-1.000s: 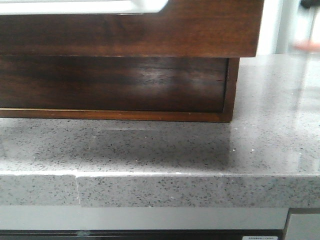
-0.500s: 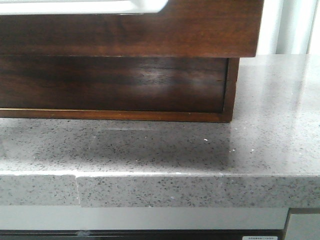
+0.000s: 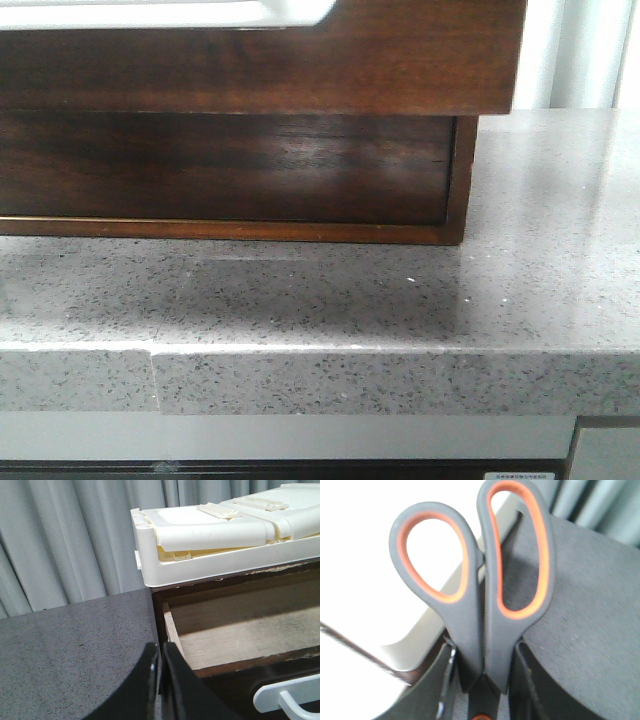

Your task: Put scissors in drawer with both arms

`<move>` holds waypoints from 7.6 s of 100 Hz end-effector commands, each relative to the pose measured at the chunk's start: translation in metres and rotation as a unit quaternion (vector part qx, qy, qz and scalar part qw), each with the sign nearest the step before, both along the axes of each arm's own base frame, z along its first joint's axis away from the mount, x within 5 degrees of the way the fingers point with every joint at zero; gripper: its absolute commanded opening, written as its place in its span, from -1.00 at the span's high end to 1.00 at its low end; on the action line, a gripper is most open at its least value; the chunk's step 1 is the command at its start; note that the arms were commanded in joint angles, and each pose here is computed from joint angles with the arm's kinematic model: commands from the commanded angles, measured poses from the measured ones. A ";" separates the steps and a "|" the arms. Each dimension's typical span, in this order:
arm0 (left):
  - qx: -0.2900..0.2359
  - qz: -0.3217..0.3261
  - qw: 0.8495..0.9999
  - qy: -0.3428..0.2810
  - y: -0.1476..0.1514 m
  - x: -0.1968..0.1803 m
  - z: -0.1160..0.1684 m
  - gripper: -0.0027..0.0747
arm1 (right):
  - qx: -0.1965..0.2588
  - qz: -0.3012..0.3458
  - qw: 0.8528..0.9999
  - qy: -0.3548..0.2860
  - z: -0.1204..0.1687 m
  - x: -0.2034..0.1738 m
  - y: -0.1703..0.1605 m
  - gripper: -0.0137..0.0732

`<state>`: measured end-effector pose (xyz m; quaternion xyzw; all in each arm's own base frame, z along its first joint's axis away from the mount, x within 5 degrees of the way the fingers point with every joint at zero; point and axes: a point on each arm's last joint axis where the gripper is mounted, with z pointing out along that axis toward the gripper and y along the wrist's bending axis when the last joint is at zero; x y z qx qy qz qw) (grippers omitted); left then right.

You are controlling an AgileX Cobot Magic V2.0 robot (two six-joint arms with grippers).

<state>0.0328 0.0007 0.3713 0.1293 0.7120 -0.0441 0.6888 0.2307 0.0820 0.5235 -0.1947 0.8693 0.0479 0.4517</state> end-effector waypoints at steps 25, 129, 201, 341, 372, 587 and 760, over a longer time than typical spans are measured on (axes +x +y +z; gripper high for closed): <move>-0.012 -0.013 0.998 -0.056 -0.002 0.000 0.018 0.98 | 0.010 0.115 0.988 -0.104 0.031 -0.034 0.035 0.84; -0.014 -0.014 0.998 -0.054 -0.002 0.000 0.018 0.98 | -0.112 0.377 0.915 -0.094 -0.037 -0.009 0.175 0.84; -0.015 -0.015 0.998 -0.054 -0.002 0.000 0.018 0.98 | -0.190 0.406 0.893 -0.036 -0.077 0.011 0.193 0.84; -0.030 -0.024 0.998 -0.046 -0.004 0.000 0.017 0.98 | -0.208 0.397 0.893 -0.028 -0.075 0.009 0.186 0.29; -0.029 -0.022 0.999 -0.037 -0.004 0.000 0.016 0.98 | -0.163 0.406 0.897 -0.059 -0.042 -0.017 0.165 0.83; -0.024 -0.016 1.000 0.003 -0.009 0.016 -0.020 0.98 | 0.000 0.150 0.915 -0.374 -0.123 -0.195 -0.081 0.79; -0.130 0.084 0.984 0.092 -0.007 0.019 -0.188 0.98 | -0.001 0.150 0.915 -0.374 -0.123 -0.195 -0.081 0.79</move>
